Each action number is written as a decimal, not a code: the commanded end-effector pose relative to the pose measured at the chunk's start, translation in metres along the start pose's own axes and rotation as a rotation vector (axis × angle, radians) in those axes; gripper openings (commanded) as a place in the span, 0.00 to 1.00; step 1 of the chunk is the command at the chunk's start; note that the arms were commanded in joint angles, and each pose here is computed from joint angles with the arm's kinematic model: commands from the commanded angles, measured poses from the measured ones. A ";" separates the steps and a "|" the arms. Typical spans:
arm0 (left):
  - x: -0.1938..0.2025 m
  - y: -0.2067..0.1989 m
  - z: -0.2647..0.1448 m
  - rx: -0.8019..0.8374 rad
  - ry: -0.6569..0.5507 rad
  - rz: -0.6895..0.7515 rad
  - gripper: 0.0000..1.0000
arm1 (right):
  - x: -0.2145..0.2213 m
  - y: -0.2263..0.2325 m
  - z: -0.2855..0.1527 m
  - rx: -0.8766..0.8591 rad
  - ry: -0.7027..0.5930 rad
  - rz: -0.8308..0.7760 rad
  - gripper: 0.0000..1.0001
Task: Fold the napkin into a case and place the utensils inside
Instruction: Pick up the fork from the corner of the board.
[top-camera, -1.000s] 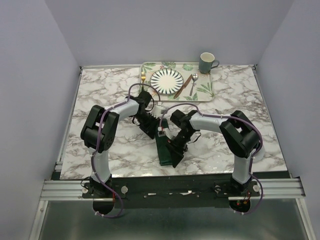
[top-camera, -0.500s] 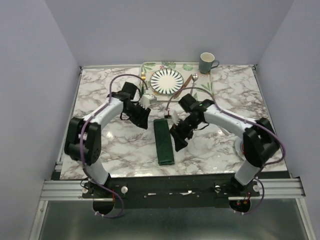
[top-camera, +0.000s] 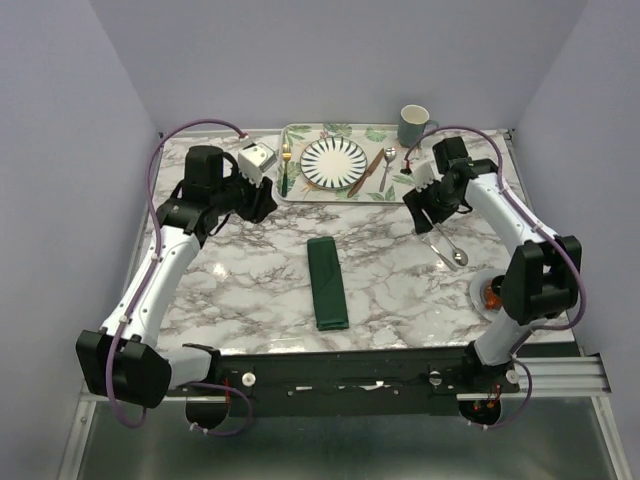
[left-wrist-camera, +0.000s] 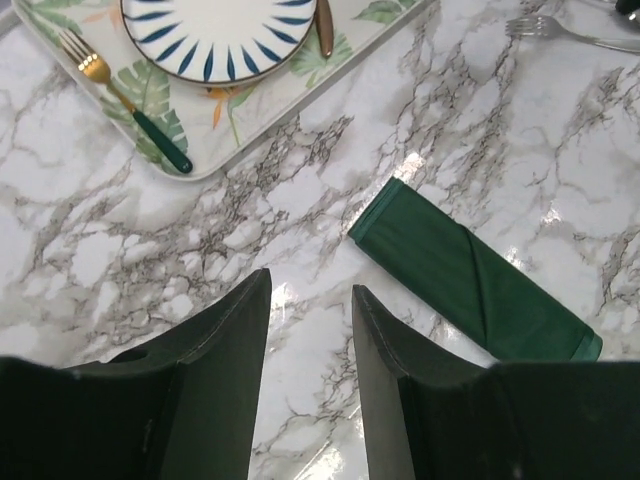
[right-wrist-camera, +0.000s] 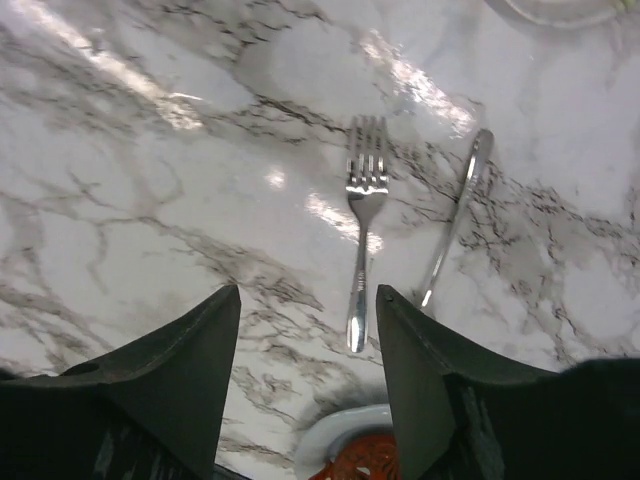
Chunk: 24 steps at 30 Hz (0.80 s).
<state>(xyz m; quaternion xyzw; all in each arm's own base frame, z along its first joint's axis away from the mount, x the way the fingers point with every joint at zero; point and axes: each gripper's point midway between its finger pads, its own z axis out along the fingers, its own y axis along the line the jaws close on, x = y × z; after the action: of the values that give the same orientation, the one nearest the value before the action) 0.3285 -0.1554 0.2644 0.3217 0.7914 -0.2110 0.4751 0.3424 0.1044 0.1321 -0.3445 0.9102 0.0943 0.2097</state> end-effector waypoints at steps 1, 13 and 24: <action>0.026 0.011 0.005 -0.071 0.034 -0.074 0.50 | 0.023 -0.047 0.004 0.168 0.157 0.053 0.63; 0.041 0.001 0.006 -0.058 0.017 -0.169 0.51 | 0.044 -0.072 0.065 0.175 0.229 0.001 0.61; 0.055 -0.004 0.012 -0.018 0.071 -0.192 0.51 | 0.055 -0.055 0.101 0.048 0.220 0.004 0.59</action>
<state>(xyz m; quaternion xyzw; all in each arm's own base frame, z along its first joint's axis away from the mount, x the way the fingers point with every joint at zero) 0.3179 -0.1465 0.2137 0.2433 0.8359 -0.2239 0.4381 0.3714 0.0561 0.0301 -0.3377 0.9344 0.0112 0.1129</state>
